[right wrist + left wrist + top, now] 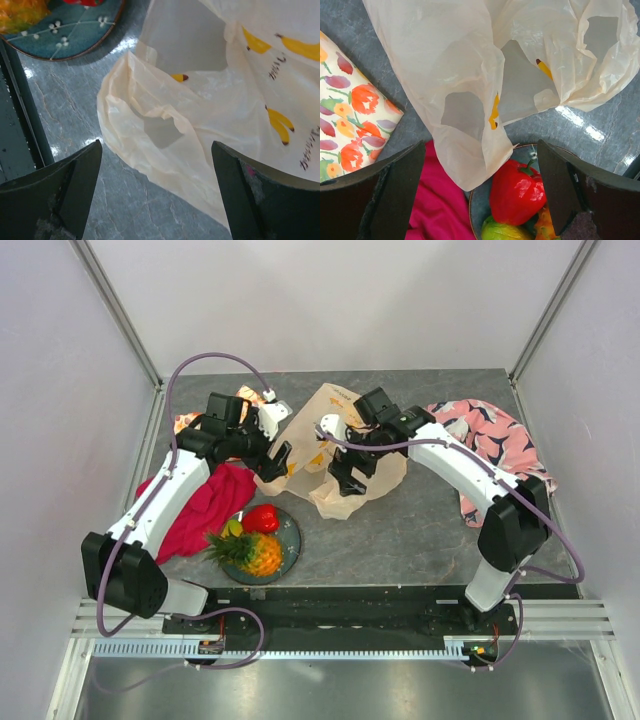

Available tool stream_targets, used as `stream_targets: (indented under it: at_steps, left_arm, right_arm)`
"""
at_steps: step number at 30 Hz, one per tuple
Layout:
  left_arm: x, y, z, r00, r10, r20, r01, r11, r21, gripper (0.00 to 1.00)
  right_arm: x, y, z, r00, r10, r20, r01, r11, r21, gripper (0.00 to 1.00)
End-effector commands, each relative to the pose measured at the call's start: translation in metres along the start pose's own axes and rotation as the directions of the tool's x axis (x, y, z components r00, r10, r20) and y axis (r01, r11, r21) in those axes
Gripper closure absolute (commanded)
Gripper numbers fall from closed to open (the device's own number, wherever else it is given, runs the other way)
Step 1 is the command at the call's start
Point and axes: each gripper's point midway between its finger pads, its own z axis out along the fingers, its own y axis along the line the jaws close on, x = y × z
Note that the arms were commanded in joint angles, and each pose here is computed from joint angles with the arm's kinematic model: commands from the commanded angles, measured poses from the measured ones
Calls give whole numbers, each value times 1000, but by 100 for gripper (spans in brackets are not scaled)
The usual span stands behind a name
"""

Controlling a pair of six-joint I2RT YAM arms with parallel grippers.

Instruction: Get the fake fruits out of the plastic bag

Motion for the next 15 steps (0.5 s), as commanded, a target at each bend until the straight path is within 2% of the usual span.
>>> stream_targets:
  at_steps: [1,6,8,10,11,13,14,15]
  left_arm:
    - [7,-4,5,999,-34,-15,34,999,9,2]
    - [26,0,23,990,-104,-92,105,994,12,12]
    - [28,-3,26,986,-133,-97,137,990,42,15]
    - [31,-8,31,983,-149,-107,157,985,71,23]
    - [30,-9,33,983,-153,-106,162,983,85,26]
    - [30,-8,38,979,-165,-119,176,980,93,45]
    - [28,-7,40,978,-169,-120,181,979,99,67]
    - [27,-9,40,976,-175,-127,189,976,110,81]
  right_arm:
    - [-27,21,8,986,-129,104,137,988,-68,2]
    - [-5,45,23,971,-227,69,235,963,-133,2]
    - [2,45,31,969,-238,62,245,962,-120,2]
    - [1,40,37,963,-262,60,267,960,-84,2]
    - [9,33,43,963,-270,6,270,962,-30,2]
    - [6,24,48,966,-258,-3,258,966,33,12]
    - [4,17,47,969,-249,-8,249,966,69,26]
    - [3,6,43,970,-241,-29,243,961,131,36]
